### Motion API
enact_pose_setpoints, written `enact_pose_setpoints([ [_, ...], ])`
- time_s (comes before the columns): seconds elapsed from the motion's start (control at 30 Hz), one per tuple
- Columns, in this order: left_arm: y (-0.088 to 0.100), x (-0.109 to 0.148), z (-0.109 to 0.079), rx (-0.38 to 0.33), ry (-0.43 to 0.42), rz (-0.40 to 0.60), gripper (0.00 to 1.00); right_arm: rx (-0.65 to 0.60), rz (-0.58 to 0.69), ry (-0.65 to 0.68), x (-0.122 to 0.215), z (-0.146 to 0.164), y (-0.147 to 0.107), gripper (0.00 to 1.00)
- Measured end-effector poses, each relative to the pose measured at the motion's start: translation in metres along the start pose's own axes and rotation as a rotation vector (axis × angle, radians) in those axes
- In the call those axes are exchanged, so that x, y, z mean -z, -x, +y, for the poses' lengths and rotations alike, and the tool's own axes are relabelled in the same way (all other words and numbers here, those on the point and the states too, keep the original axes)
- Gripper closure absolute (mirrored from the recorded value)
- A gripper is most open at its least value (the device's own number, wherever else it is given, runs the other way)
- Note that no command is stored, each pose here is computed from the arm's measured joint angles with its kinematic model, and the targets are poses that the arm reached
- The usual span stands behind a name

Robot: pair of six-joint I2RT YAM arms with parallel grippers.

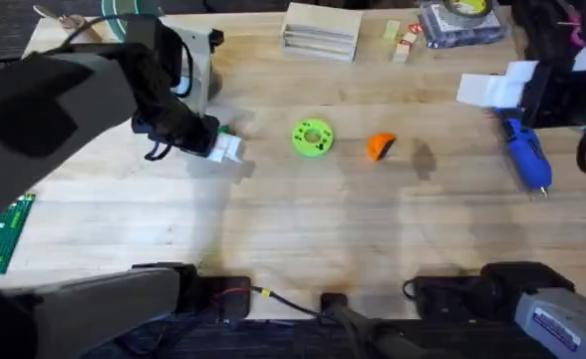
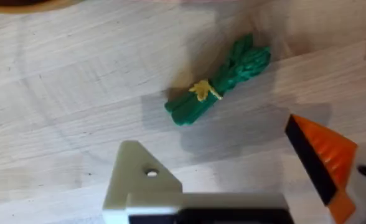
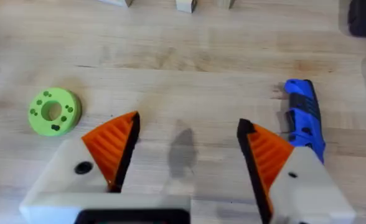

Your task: Pick up the gripper from the table and insert it into the empty holder that is missing its gripper. Then pick up a screw, insert it into the mounting hole, and use the screwdriver to tighten it. Finally, clean up the table by picking up the vegetable and placing it into the bucket.

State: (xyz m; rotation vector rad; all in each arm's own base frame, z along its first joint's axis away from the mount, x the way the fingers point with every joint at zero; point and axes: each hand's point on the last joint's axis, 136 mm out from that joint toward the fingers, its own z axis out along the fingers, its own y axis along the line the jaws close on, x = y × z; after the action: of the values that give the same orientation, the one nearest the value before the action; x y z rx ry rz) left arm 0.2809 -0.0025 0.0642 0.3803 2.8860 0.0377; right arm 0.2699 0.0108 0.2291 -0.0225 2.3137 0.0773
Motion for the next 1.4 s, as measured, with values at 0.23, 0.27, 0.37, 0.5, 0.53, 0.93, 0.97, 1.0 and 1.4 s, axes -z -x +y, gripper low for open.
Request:
enact_pose_setpoints([
  [0.23,-0.001,-0.010,0.000,-0.004,-0.007,0.023,0.405,0.000,0.000,0.000,0.000,0.000,0.000,0.010],
  [0.27,0.000,-0.010,0.000,-0.004,-0.007,0.023,0.552,0.000,0.000,0.000,0.000,0.000,0.000,0.010],
  [0.37,0.001,-0.006,0.000,-0.010,-0.004,0.009,0.963,0.000,0.001,0.000,0.000,0.000,0.000,0.010],
  [0.5,0.005,0.015,-0.001,-0.017,0.009,-0.052,0.983,0.000,0.001,0.000,0.000,0.000,0.000,0.010],
  [0.53,0.007,0.023,-0.003,-0.023,0.013,-0.078,0.984,0.000,0.001,0.000,0.000,0.000,0.000,0.009],
  [0.93,0.027,0.142,-0.031,-0.121,0.045,-0.515,0.009,0.000,0.001,0.000,0.000,0.000,0.000,0.010],
  [0.97,0.027,0.149,-0.034,-0.128,0.040,-0.544,0.008,0.000,0.001,0.000,0.000,0.000,0.000,0.010],
  [1.0,0.026,0.158,-0.037,-0.136,0.035,-0.577,0.008,0.000,0.001,0.000,0.000,0.000,0.000,0.010],
  [1.4,0.012,0.238,-0.058,-0.190,-0.012,-0.915,0.641,0.000,0.001,0.000,0.000,0.000,0.000,0.010],
])
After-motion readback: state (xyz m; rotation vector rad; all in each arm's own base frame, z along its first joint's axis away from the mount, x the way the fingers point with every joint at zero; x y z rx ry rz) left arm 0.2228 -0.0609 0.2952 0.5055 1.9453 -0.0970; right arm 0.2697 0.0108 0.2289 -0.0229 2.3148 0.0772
